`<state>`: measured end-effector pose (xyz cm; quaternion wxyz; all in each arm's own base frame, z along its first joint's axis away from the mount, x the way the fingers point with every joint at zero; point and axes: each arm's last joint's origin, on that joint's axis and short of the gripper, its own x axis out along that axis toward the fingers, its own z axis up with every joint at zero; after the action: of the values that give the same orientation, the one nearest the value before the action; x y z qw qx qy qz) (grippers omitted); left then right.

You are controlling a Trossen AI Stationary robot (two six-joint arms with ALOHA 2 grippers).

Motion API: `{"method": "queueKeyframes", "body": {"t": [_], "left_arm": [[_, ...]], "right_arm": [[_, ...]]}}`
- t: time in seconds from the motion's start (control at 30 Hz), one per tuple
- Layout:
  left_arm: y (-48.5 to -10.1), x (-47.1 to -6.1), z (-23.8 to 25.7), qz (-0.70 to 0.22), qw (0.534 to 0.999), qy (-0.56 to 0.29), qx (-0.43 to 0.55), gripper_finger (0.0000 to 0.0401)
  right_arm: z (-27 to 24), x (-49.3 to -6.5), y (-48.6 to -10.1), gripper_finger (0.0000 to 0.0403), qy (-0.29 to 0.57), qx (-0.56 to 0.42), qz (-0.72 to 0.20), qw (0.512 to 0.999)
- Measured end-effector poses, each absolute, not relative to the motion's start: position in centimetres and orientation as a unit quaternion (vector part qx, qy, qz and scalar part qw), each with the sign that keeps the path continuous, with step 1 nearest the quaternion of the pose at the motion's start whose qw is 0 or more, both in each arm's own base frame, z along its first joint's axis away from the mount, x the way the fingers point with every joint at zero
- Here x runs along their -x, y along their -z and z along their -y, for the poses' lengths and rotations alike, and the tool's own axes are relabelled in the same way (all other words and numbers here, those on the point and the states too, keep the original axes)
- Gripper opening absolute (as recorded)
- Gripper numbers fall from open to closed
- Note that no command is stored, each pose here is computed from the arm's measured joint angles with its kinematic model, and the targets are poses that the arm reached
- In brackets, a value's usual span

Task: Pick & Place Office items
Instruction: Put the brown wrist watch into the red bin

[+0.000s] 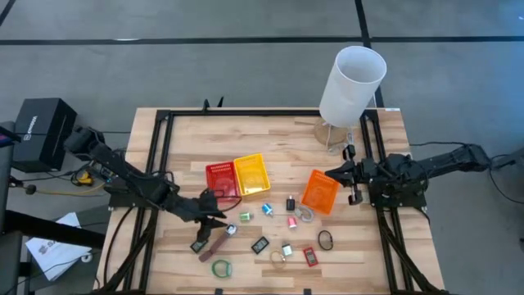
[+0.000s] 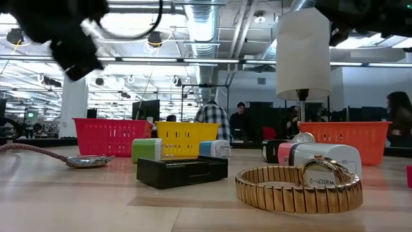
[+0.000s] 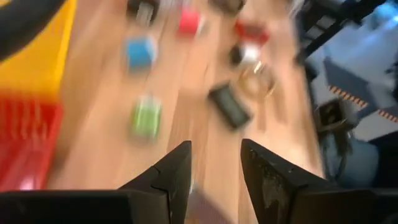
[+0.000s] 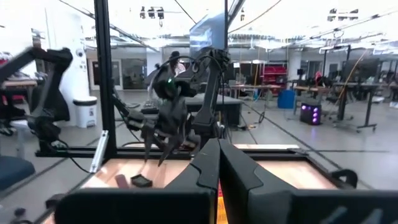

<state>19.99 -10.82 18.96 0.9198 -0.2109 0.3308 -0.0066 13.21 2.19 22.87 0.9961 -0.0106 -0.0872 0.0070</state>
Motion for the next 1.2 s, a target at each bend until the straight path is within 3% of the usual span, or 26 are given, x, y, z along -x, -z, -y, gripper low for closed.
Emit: {"method": "queueKeyframes", "body": {"t": [0.17,0.47,0.83,1.2], "left_arm": [[-17.3,-19.4,11.4,-0.408,0.871,-0.016,0.274,0.0132],[-15.0,-19.3,12.9,-0.466,0.816,-0.047,0.34,0.0147],[-13.8,-20.0,13.7,-0.467,0.81,-0.045,0.352,0.0201],[-12.3,-20.6,14.3,-0.468,0.809,-0.048,0.351,0.0202]], "right_arm": [[-2.4,-15.4,-23.4,0.0001,-0.001,0.019,0.049,0.999],[-2.5,-19.3,-24.0,0.0001,0.015,0.032,-0.005,0.999],[-1.6,-23.3,-24.2,0.0001,0.046,0.039,-0.053,0.997],[-0.7,-25.2,-24.5,0.0001,0.067,0.039,-0.07,0.995]]}}
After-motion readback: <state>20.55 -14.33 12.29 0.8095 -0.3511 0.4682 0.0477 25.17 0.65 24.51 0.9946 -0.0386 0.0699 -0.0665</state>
